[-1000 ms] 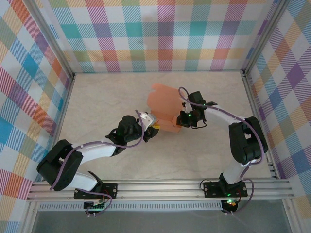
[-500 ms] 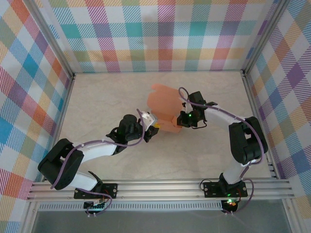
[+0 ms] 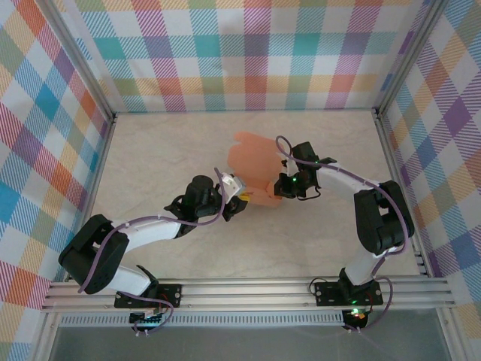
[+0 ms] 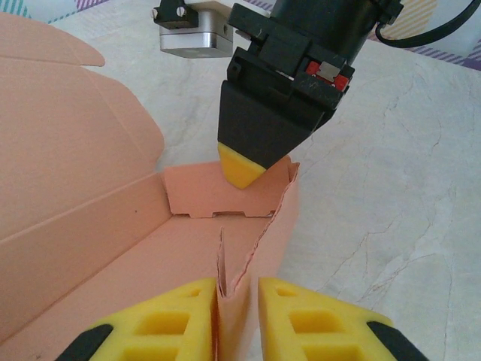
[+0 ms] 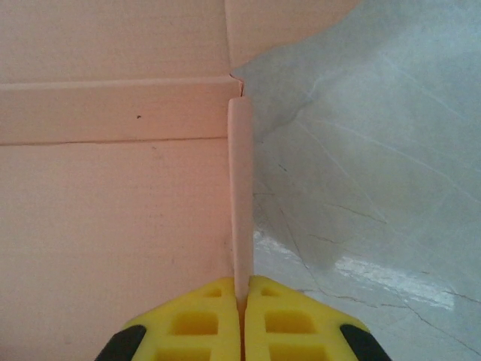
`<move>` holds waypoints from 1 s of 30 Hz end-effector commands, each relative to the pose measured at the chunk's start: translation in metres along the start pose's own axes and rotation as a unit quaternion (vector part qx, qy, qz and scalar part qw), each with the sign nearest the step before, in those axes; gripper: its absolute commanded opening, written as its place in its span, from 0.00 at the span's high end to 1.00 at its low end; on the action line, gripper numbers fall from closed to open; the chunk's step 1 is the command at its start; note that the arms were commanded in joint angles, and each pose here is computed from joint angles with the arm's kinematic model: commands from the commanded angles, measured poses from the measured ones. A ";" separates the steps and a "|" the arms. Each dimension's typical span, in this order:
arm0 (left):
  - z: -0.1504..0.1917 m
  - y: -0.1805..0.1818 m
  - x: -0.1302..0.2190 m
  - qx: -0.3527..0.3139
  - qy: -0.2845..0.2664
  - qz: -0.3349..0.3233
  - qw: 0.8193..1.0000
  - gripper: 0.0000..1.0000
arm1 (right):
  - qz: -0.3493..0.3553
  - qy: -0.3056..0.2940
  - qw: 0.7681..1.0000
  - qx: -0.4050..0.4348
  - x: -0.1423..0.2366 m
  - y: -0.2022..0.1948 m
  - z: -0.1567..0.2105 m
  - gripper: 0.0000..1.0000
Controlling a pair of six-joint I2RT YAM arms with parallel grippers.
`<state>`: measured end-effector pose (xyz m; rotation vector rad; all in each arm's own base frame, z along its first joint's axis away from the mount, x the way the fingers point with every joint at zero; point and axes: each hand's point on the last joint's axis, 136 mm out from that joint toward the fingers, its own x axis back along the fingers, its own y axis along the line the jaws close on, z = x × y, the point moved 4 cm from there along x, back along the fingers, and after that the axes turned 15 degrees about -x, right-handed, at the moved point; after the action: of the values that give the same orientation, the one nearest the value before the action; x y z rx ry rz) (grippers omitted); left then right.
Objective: Fold the paper box
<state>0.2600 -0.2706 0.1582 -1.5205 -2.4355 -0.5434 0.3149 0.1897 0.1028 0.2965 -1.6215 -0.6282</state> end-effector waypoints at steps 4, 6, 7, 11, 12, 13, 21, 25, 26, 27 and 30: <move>-0.009 0.003 0.005 -0.002 -0.014 0.004 1.000 0.68 | -0.018 -0.007 1.000 0.022 0.013 0.014 -0.002 1.00; -0.011 0.005 0.010 0.003 -0.020 -0.003 1.000 0.51 | -0.010 -0.013 1.000 0.019 0.013 0.012 -0.003 1.00; -0.012 0.007 0.013 0.006 -0.025 -0.010 1.000 0.44 | -0.003 -0.019 1.000 0.016 0.014 0.010 -0.005 1.00; -0.017 0.017 0.031 0.020 -0.041 -0.041 0.998 0.28 | 0.039 -0.048 0.998 -0.005 0.017 0.000 -0.013 1.00; -0.018 0.021 0.037 0.026 -0.044 -0.052 0.997 0.23 | 0.048 -0.054 0.997 -0.010 0.017 -0.002 -0.015 1.00; -0.020 0.024 0.042 0.031 -0.047 -0.063 0.996 0.19 | 0.055 -0.060 0.997 -0.015 0.018 -0.004 -0.016 1.00; 0.002 0.086 0.108 0.219 -0.062 -0.251 0.941 0.00 | 0.078 -0.104 0.991 -0.035 0.025 -0.007 -0.028 1.00; 0.047 0.114 0.139 0.403 -0.048 -0.334 0.851 0.00 | 0.070 -0.132 0.988 -0.038 0.032 -0.004 -0.036 1.00; 0.059 0.117 0.140 0.442 -0.041 -0.337 0.830 0.00 | 0.066 -0.138 0.987 -0.039 0.034 -0.003 -0.037 1.00; 0.068 0.118 0.138 0.470 -0.035 -0.337 0.815 0.00 | 0.060 -0.148 0.986 -0.039 0.036 -0.002 -0.039 1.00; 0.087 0.118 0.122 0.530 -0.019 -0.317 0.786 0.00 | 0.024 -0.169 0.985 -0.025 0.042 0.008 -0.041 1.00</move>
<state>0.3142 -0.0861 0.1785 -0.3388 -2.6439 0.4781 0.3393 0.1633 0.1181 0.0576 -1.8318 -0.6259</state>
